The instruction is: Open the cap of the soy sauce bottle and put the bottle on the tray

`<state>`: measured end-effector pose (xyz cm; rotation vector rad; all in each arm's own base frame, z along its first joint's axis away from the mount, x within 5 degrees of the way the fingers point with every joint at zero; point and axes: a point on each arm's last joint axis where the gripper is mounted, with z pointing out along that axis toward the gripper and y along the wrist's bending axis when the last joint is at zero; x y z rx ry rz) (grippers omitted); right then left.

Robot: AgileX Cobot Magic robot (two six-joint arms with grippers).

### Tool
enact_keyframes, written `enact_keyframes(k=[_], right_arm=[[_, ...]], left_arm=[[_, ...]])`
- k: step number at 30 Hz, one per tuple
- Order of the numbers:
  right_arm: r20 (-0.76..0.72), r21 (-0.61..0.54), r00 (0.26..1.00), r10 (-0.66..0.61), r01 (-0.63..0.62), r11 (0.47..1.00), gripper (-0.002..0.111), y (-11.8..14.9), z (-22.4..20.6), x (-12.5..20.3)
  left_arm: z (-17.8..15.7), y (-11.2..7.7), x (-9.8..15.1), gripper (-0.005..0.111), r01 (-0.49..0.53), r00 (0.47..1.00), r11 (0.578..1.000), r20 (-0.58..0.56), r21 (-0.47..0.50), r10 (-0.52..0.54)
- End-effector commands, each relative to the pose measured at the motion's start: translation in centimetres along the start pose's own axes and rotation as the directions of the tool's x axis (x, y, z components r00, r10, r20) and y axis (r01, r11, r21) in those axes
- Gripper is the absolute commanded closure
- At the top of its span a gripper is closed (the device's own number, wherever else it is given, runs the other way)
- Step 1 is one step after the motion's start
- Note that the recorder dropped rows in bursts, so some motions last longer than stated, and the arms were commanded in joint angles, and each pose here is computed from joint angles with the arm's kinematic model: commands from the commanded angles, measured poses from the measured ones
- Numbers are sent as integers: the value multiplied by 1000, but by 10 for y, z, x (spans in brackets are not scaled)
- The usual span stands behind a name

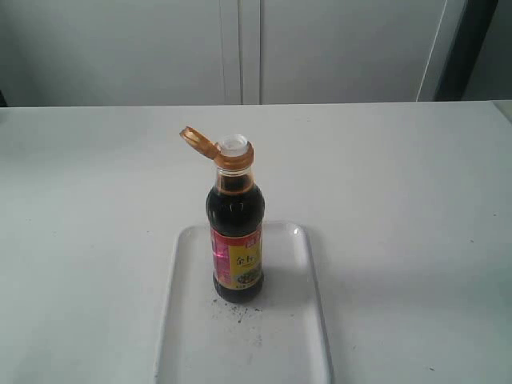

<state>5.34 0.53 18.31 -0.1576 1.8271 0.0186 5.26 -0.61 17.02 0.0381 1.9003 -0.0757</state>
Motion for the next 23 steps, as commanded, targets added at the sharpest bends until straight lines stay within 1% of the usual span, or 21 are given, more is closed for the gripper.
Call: enact_keyframes(k=[1, 23], right_arm=[[1, 1, 1000, -9, 9, 1000, 108, 0, 0, 1], [1, 1, 1000, 3, -3, 1000, 108, 0, 0, 1]], left_arm=[[0, 0, 1, 107, 16, 1000, 1000, 1, 6, -16], [0, 0, 1, 107, 16, 1000, 1000, 1, 6, -16]])
